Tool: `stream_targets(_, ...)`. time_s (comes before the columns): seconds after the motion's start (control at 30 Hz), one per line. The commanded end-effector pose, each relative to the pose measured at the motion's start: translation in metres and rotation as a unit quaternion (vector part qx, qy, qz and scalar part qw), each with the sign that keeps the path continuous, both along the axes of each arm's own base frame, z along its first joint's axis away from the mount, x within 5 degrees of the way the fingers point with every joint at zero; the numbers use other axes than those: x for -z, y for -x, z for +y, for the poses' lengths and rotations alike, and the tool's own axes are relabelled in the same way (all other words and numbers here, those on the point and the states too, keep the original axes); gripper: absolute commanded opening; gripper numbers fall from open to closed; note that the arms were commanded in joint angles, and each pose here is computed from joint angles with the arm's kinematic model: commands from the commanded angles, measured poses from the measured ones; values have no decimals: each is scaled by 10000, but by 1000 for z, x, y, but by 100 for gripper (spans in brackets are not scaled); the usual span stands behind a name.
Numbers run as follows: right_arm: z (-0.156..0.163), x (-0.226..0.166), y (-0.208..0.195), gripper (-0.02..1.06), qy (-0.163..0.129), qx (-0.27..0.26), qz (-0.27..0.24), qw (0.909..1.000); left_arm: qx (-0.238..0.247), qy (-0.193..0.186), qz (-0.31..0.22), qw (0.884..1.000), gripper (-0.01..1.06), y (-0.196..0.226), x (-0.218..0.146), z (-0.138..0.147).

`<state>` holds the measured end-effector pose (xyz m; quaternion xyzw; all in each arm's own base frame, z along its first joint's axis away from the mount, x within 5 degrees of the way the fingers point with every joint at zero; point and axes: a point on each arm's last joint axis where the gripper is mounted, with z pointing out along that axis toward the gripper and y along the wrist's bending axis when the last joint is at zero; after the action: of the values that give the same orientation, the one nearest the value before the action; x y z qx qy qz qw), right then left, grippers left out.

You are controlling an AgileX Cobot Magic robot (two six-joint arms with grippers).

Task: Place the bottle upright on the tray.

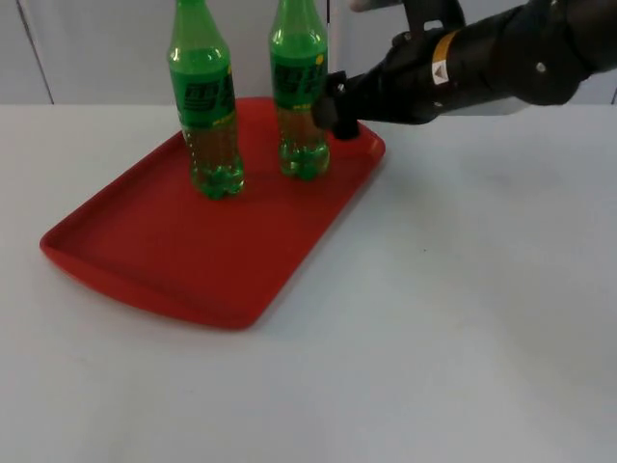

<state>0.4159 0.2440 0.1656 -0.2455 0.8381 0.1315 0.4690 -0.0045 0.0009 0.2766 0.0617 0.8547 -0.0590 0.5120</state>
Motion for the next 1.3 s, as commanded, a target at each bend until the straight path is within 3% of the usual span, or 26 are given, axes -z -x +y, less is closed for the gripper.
stream_targets(0.0,-6,-9,14,105,97,67,143,9998,16,43,16,10000,105,0,1,0)
stream_targets(0.33,-8,-37,64,105,311,-34,361,9989,16,43,16,10000,105,0,1,0)
stream_targets(0.57,5,-50,88,105,618,-110,572,9964,16,43,16,10000,105,0,1,0)
stream_targets(0.77,4,-43,101,105,998,66,1044,9895,16,43,16,10000,105,0,1,0)
stream_targets(1.07,-9,-40,134,105,837,-47,1231,9888,16,43,16,10000,105,0,1,0)
stream_targets(1.27,-24,-39,151,105,904,-50,1304,9873,16,43,16,10000,105,0,1,0)
